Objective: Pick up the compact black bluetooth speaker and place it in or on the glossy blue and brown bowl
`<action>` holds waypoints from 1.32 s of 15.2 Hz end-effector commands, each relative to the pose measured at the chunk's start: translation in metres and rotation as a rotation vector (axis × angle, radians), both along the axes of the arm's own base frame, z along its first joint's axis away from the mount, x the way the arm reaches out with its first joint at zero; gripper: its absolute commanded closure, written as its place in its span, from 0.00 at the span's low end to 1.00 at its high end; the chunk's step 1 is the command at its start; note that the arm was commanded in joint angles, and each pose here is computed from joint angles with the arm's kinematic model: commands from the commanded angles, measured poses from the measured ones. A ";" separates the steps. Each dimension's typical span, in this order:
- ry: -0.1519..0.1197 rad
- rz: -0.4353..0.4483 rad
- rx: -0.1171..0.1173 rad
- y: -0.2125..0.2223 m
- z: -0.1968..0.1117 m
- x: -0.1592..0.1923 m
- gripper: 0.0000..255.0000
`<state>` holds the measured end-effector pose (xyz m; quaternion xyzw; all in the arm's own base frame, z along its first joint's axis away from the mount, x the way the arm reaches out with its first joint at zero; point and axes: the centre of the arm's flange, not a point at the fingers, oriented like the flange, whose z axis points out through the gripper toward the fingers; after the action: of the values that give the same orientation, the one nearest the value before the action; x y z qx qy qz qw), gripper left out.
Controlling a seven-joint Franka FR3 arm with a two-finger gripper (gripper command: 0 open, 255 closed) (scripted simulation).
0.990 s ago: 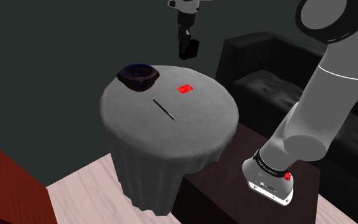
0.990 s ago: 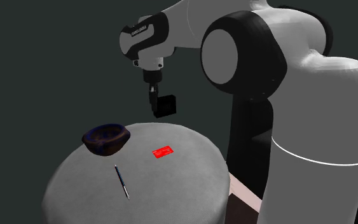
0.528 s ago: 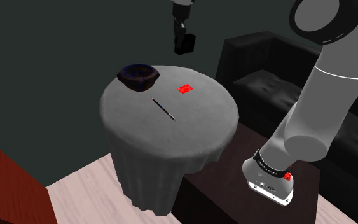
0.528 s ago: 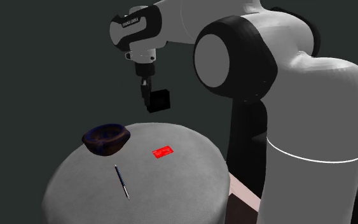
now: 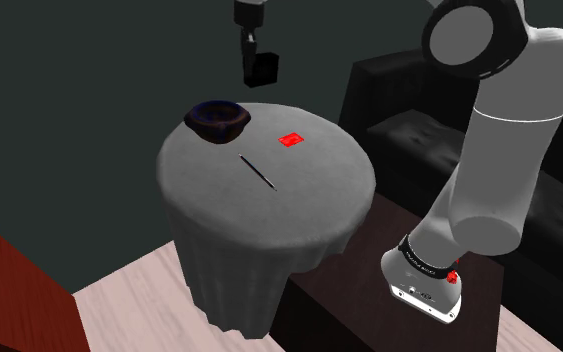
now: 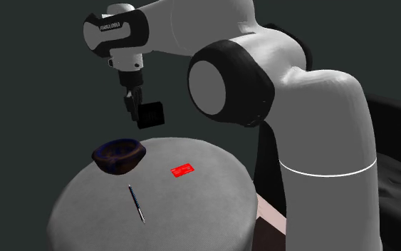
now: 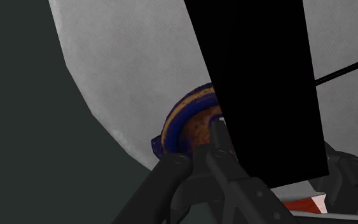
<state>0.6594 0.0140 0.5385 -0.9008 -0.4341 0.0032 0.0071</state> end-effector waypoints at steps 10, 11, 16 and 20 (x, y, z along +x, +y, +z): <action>-0.001 -0.001 0.000 0.118 0.001 0.059 1.00; -0.001 -0.001 0.000 0.118 -0.004 0.059 1.00; -0.001 -0.001 0.000 0.118 -0.030 0.059 1.00; -0.001 -0.001 0.000 0.118 -0.051 0.059 1.00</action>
<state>0.7188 0.1324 0.4928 -0.9010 -0.4337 0.0033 0.0073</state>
